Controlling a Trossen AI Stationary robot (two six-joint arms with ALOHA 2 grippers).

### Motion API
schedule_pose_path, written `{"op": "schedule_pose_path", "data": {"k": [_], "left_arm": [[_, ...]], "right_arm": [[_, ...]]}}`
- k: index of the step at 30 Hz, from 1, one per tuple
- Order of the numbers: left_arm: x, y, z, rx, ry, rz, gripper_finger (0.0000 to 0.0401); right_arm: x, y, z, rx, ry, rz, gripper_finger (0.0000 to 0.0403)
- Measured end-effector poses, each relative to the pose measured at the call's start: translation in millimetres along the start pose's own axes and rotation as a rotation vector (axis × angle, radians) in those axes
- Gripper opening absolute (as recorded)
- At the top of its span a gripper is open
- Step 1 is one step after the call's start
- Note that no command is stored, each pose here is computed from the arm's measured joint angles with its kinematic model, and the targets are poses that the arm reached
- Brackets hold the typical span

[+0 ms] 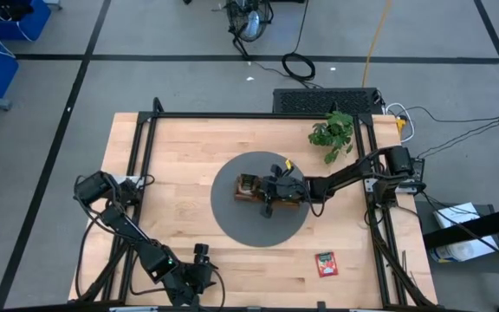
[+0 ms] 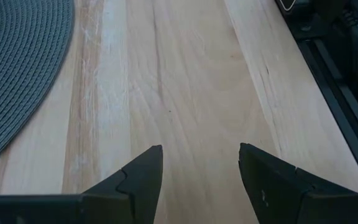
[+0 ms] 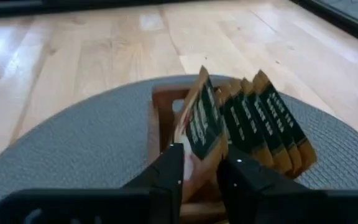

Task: Pick & Place Tea
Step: Put the brown tea bag to the left section into the wooden organizer, then put the red tea bag to the right section into the wooden organizer

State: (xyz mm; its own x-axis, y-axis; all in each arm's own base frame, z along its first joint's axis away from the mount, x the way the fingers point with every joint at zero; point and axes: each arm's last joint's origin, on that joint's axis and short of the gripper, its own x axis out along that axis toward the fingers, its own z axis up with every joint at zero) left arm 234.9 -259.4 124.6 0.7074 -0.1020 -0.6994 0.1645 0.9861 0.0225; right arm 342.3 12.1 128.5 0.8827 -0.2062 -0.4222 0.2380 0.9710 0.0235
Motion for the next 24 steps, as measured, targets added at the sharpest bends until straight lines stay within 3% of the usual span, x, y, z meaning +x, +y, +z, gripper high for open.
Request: {"op": "schedule_pose_path", "data": {"k": [6, 12, 15, 19, 24], "left_arm": [[-0.2, -0.4, -0.3, -0.014, 0.000, 0.000, 0.0214], [-1.2, -2.0, -1.3, 0.003, 0.001, -0.004, 0.0214], [-1.2, -2.4, -0.6, 0.004, -0.006, -0.008, 0.0214], [-1.1, -2.3, 0.1, 0.031, -0.013, -0.005, 0.0214], [4.9, 10.5, 6.4, 0.004, -0.042, 0.086, 0.0214]], "right_arm": [[-4.3, 2.0, 8.9, -0.030, -0.053, 0.012, 0.0107], [-33.1, 19.6, 34.3, -0.150, -0.112, 0.070, 0.0109], [-61.3, 33.0, 52.7, -0.243, -0.162, 0.116, 0.0102], [-112.6, 51.2, 73.5, -0.272, -0.214, 0.137, 0.0089], [-175.8, 75.8, 66.9, -0.325, -0.135, 0.262, 0.0061]]}}
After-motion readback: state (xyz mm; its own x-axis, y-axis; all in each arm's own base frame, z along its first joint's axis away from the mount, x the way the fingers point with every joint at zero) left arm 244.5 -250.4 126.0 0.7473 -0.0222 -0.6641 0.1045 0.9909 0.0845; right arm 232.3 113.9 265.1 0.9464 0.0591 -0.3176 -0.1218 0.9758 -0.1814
